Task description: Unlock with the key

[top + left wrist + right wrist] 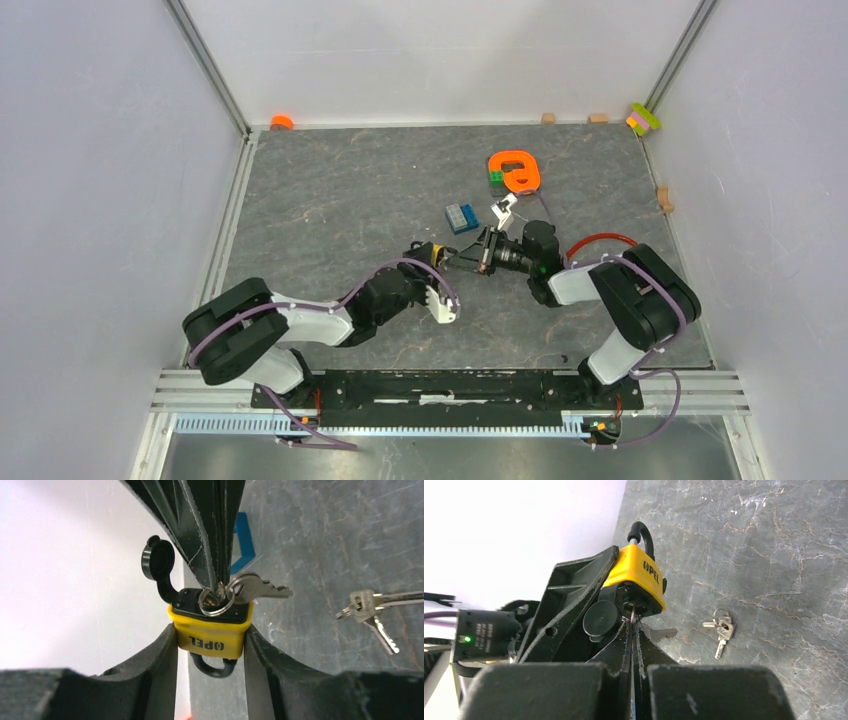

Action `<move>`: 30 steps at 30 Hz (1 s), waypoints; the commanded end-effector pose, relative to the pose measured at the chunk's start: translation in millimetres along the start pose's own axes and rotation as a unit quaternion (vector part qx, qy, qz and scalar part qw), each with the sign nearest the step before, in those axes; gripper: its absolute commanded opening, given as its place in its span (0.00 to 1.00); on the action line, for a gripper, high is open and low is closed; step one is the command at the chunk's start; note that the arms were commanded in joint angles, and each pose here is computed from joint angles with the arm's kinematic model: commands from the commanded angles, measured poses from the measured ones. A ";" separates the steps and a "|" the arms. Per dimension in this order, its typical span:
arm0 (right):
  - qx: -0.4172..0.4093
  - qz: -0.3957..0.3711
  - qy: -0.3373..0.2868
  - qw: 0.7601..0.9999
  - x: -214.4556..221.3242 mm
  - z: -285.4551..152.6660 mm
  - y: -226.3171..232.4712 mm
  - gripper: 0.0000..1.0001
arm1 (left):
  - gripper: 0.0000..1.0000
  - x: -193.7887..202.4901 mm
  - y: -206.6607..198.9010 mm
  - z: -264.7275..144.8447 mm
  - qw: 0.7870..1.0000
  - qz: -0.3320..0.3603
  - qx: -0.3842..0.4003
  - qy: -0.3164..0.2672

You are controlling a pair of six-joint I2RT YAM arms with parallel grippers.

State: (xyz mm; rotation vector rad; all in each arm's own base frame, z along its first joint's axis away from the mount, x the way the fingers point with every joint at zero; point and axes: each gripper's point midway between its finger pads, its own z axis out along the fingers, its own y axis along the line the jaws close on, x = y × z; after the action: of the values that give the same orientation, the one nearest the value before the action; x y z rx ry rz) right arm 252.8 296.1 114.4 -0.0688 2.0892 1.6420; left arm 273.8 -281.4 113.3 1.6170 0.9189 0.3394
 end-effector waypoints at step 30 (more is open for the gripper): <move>0.041 -0.305 0.093 0.947 -42.1 -9.9 -0.8 0.33 | 0.02 -12.2 33.9 3.3 0.977 -0.196 0.081 -0.004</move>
State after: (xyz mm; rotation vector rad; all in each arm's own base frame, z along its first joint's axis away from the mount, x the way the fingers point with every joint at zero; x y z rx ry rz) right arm 280.4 283.2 124.0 -0.5904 2.0290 1.3277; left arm 288.4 -280.9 122.3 1.6201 1.1520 0.2244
